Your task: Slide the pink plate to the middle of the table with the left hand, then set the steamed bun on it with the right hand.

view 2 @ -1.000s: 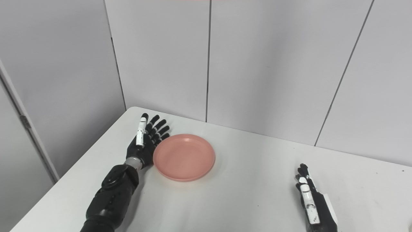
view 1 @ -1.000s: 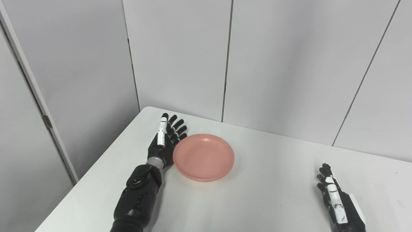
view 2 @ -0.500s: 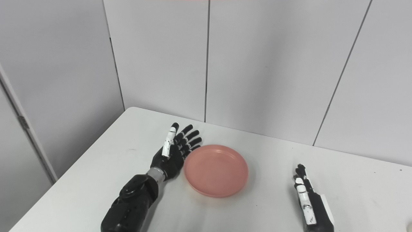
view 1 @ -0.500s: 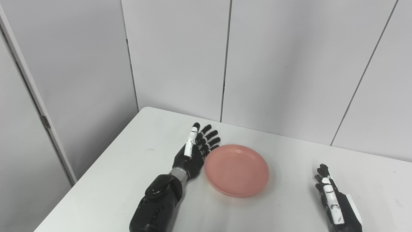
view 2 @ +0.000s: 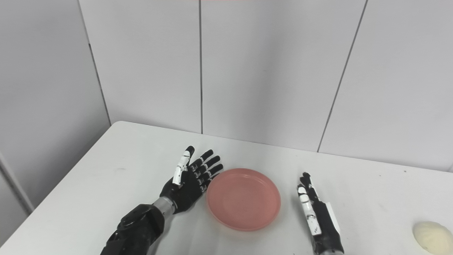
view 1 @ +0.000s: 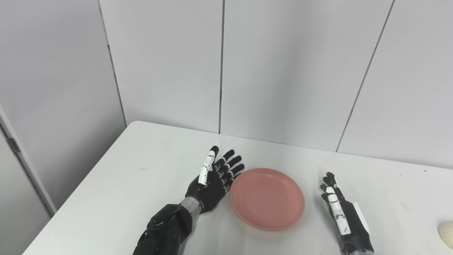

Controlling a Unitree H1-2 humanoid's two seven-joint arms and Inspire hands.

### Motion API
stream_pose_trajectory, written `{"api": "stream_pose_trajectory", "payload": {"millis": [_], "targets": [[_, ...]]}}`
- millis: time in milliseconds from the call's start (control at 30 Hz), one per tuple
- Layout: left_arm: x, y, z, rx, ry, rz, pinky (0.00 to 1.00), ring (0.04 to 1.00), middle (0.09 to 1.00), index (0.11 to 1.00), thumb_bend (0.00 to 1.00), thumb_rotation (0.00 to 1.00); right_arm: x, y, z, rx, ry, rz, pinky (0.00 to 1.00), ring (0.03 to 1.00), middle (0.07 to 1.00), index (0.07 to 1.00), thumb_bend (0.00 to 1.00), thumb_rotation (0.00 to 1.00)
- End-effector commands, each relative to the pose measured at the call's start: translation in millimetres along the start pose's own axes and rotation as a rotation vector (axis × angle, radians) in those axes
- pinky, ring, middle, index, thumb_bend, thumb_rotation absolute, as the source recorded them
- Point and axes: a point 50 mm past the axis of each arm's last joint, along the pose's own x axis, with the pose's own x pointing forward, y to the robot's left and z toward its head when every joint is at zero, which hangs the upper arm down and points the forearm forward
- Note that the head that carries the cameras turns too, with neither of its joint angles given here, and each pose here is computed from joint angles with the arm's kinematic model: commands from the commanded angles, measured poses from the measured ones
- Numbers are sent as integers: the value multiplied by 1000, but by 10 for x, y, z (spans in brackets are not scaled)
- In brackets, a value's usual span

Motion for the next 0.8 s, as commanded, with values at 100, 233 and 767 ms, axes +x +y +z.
{"api": "stream_pose_trajectory", "payload": {"millis": [100,233,767], "targets": [[-142,101,-288,-16,136,2,971,949,961,965,524,1000,-16,197,-40,3,29,18,924,947,970,993,140,1000],[-178,131,-316,-15,148,-7,976,947,963,971,524,1000,-7,224,-31,-14,29,5,905,942,966,988,153,1000],[-294,184,-302,-13,164,-1,975,946,958,959,535,1000,-9,82,305,-45,-137,-123,908,924,947,969,279,1000]]}}
